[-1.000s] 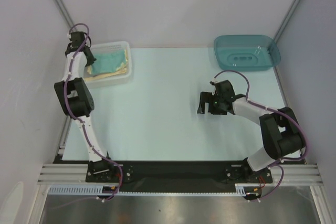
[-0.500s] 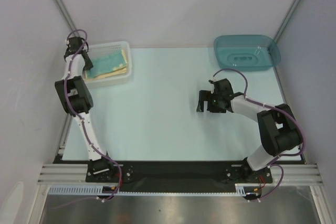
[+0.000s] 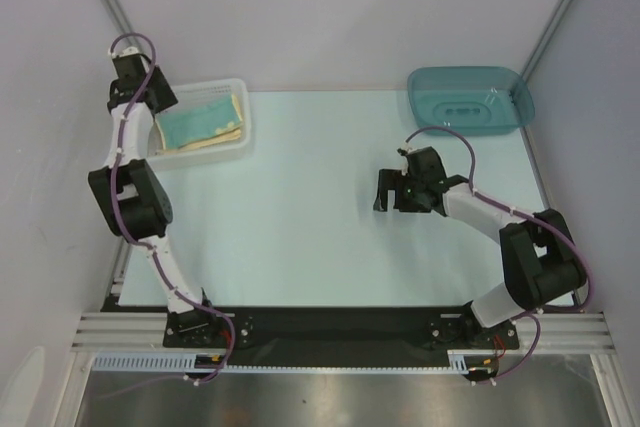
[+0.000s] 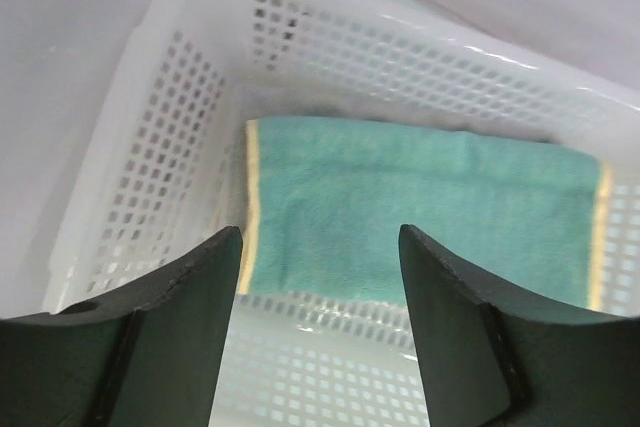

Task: Fold and stack the towels
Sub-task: Neatly place the folded towel into the bin

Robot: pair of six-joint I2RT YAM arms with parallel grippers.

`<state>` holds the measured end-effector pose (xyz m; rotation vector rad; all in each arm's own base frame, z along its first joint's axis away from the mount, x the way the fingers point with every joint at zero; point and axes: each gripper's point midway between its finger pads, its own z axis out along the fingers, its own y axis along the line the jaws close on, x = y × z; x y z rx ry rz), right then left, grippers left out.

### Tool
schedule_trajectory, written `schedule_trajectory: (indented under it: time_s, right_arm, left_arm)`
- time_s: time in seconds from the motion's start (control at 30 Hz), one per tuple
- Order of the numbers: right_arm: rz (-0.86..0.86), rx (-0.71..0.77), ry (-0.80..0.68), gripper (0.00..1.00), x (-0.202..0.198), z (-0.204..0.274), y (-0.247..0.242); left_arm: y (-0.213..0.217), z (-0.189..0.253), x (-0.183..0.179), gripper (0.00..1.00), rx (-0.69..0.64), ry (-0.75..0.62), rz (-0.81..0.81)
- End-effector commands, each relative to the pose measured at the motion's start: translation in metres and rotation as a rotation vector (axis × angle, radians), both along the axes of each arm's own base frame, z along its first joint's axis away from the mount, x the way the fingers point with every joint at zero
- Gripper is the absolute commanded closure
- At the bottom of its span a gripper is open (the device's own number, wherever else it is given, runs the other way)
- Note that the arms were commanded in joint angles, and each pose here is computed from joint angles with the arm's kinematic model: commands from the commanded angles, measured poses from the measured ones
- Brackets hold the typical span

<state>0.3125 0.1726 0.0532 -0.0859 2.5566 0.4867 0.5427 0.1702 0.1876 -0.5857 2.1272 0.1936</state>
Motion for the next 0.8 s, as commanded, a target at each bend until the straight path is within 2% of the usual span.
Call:
schedule_trajectory:
  time_s: [0.0,0.07,0.2,0.3,0.4,0.43,0.47,0.5,0.53,0.6,0.63,0.67,0.7,0.73,0.77]
  right_arm:
    - [-0.002,0.05,-0.078,0.0,0.011,0.027,0.009]
    - [0.006,0.056,-0.091,0.0,0.014,0.03,0.011]
    - [0.015,0.049,-0.107,0.0,0.018,0.035,0.012]
    - [0.011,0.051,-0.124,0.0,0.019,0.039,0.011]
    - [0.002,0.044,-0.129,0.0,0.017,0.04,0.009]
    - [-0.008,0.031,-0.135,0.0,0.017,0.041,0.006]
    - [-0.015,0.025,-0.132,0.0,0.015,0.041,0.005]
    - [-0.023,0.027,-0.144,0.0,0.014,0.047,0.003]
    - [-0.034,0.021,-0.154,0.0,0.014,0.051,0.001]
    - [-0.053,0.023,-0.172,0.0,0.013,0.06,-0.003]
    - [-0.075,0.042,-0.199,0.0,0.014,0.074,-0.005]
    - [-0.073,0.052,-0.213,0.0,0.013,0.082,-0.005]
    - [-0.077,0.064,-0.228,0.0,0.013,0.089,-0.006]
    - [-0.077,0.075,-0.248,0.0,0.013,0.097,-0.006]
    - [-0.084,0.095,-0.282,0.0,0.012,0.111,-0.007]
  left_arm:
    - [-0.031,0.015,0.011,0.3,-0.091,-0.092,-0.128]
    - [-0.053,0.005,0.011,0.3,-0.132,-0.084,-0.2]
    - [-0.1,0.013,0.017,0.29,-0.149,-0.164,-0.343]
    - [-0.161,0.015,0.013,0.29,-0.207,-0.217,-0.479]
    - [-0.195,0.021,0.006,0.29,-0.188,-0.265,-0.544]
    - [-0.217,0.012,-0.003,0.28,-0.206,-0.252,-0.584]
    - [-0.221,0.022,-0.008,0.28,-0.196,-0.276,-0.595]
    - [-0.242,0.024,-0.016,0.28,-0.206,-0.279,-0.629]
    - [-0.261,0.009,-0.031,0.28,-0.228,-0.242,-0.667]
    - [-0.28,0.03,-0.049,0.29,-0.219,-0.294,-0.707]
    - [-0.301,0.013,-0.069,0.29,-0.24,-0.259,-0.759]
    - [-0.314,0.014,-0.085,0.28,-0.257,-0.266,-0.798]
    - [-0.328,0.042,-0.101,0.1,-0.233,-0.359,-0.862]
    - [-0.353,0.026,-0.129,0.0,-0.227,-0.33,-0.934]
    - [-0.358,0.027,-0.14,0.0,-0.19,-0.338,-0.943]
